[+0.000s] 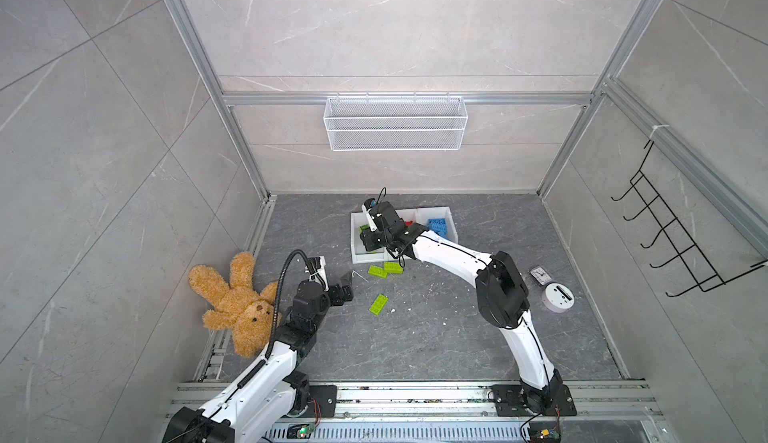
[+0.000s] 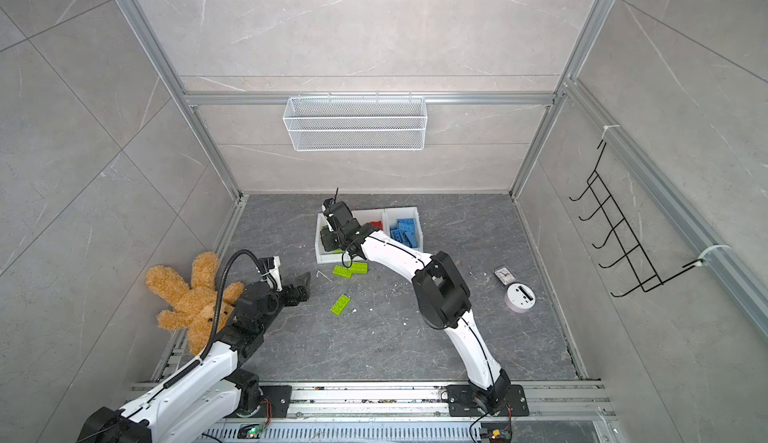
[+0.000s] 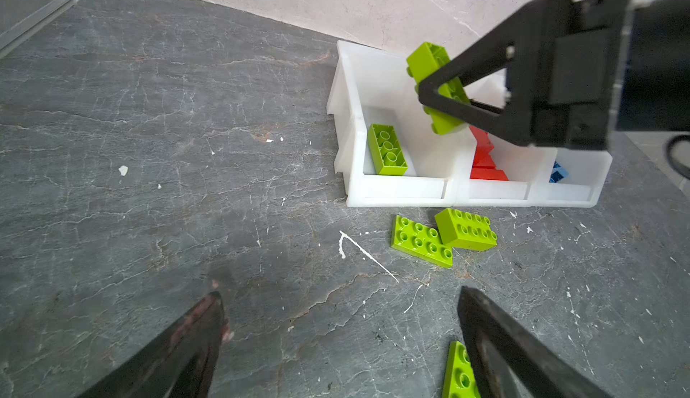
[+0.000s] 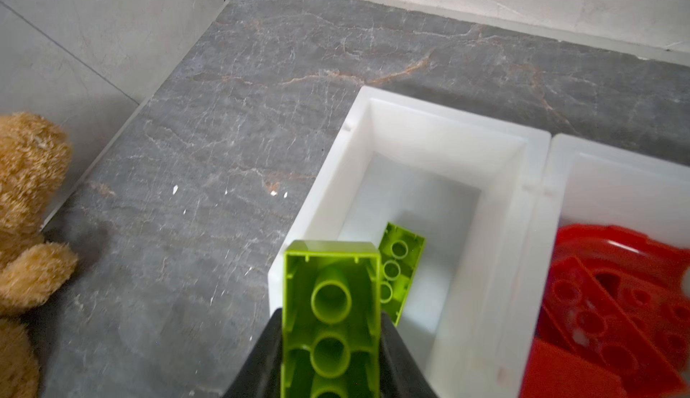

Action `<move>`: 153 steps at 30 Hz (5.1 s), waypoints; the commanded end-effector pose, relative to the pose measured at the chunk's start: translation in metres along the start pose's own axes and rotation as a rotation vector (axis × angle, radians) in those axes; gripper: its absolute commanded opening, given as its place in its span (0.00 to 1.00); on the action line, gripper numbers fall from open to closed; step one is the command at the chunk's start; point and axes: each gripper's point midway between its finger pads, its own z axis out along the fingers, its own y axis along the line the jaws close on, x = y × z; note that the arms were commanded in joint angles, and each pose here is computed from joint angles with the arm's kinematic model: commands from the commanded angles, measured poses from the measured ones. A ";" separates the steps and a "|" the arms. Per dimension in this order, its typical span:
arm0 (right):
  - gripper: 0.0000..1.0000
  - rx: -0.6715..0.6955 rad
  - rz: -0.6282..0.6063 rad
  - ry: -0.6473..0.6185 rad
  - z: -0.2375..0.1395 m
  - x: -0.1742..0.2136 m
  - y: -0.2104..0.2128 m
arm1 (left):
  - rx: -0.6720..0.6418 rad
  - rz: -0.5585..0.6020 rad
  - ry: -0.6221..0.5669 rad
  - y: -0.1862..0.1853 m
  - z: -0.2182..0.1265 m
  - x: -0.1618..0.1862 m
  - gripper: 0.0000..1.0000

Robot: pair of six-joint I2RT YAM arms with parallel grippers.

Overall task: Sort the legos into containers by color
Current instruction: 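Lift the green brick over the green-brick compartment, then open the right gripper to drop the green brick, then withdraw, then lower the right gripper onto the green 2x4 brick and grasp it, then carry the green 2x4 brick into the green compartment and release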

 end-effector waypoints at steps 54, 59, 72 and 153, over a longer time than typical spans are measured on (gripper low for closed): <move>0.79 0.176 0.082 0.108 -0.051 0.121 -0.043 | 0.021 -0.004 -0.086 -0.006 -0.007 -0.027 0.99; 0.81 0.186 0.104 0.094 -0.043 0.121 -0.048 | 0.023 -0.003 -0.091 -0.006 -0.008 -0.028 0.99; 0.81 0.178 0.157 0.099 -0.022 0.128 -0.057 | 0.030 0.013 -0.094 -0.007 -0.008 -0.028 0.99; 0.67 0.077 0.034 0.026 0.036 0.011 -0.016 | -0.019 -0.050 -0.106 0.013 -0.010 -0.029 0.99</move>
